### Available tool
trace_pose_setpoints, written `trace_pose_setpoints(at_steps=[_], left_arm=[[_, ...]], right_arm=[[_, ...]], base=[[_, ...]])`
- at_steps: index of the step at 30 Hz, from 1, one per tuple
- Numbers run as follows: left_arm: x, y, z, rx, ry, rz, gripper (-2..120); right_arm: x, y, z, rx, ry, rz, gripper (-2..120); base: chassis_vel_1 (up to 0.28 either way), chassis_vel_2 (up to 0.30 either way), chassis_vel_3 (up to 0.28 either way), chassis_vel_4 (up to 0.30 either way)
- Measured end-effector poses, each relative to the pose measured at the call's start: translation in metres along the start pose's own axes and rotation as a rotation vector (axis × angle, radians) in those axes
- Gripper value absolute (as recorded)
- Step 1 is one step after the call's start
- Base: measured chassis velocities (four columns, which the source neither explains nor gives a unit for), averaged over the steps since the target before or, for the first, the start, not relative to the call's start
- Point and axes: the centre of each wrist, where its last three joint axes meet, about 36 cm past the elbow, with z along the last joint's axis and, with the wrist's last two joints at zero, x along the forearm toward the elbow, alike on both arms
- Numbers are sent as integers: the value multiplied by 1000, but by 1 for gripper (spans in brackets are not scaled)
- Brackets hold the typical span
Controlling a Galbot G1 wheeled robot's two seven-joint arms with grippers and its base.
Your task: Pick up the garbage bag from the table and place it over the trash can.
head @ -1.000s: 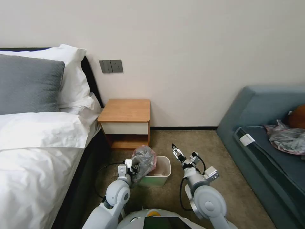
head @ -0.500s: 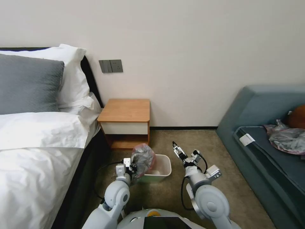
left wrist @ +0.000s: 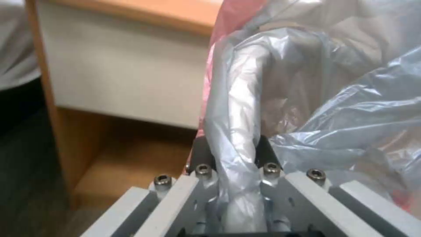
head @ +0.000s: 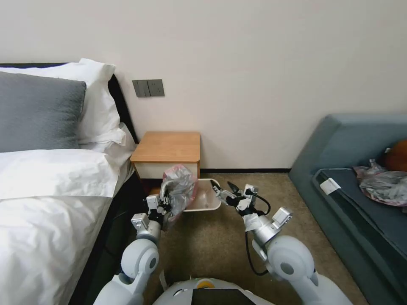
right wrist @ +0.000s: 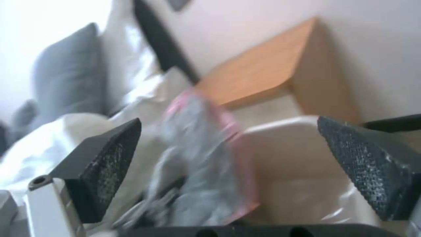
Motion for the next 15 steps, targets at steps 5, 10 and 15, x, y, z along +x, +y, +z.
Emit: trace_pose_setpoints(at_steps=[5,10,15], left_arm=[[-3,-3,4,-1,-19,40,3],[0,-5,5,-1,-28,47,3],[0,-6,5,-11,-48,45,3]], right_arm=[[-1,11,-4,-130,55,-44,100],[-12,19,-3,-224,103,-27,100],[-21,21,8,-251,134,-2,100]], base=[[0,0,0,0],[0,0,0,0],[0,0,0,0]])
